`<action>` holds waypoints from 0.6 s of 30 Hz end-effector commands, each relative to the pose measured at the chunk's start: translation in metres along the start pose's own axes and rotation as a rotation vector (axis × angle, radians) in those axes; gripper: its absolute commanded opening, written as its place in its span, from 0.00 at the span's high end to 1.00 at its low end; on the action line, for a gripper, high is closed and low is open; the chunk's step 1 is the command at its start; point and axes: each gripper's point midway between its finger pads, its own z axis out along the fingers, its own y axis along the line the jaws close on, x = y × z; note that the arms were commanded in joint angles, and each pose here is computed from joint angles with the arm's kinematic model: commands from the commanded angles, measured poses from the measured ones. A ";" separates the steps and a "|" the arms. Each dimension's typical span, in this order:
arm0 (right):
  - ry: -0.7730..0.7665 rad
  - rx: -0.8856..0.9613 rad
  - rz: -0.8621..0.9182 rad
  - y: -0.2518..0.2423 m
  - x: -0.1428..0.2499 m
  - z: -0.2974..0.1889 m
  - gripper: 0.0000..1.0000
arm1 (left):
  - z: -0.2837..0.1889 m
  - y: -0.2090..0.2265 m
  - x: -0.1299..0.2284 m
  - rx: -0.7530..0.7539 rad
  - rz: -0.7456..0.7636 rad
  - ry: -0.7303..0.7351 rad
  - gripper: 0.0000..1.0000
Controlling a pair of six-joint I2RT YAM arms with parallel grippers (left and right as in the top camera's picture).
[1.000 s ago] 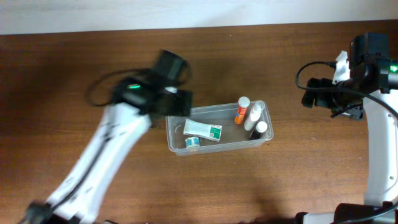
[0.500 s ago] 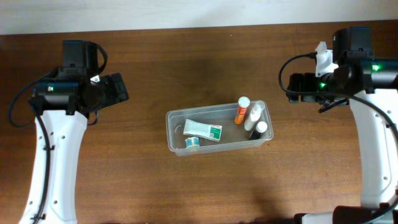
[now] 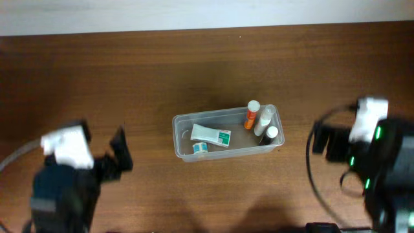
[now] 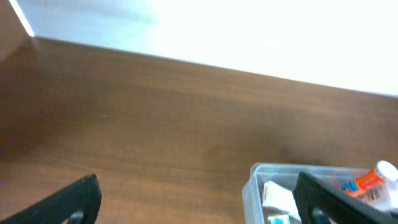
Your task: Pack container
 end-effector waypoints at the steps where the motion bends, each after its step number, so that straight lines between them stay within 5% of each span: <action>1: 0.016 0.031 0.005 -0.007 0.039 0.008 0.02 | 0.004 0.011 0.032 -0.020 0.021 -0.004 0.01; 11: 0.109 0.012 0.010 -0.006 0.093 0.012 0.02 | -0.022 0.039 0.123 -0.093 0.074 0.285 0.01; 18: 0.116 0.012 0.010 -0.006 0.095 0.012 0.02 | -0.021 0.039 0.122 -0.094 0.072 0.282 0.01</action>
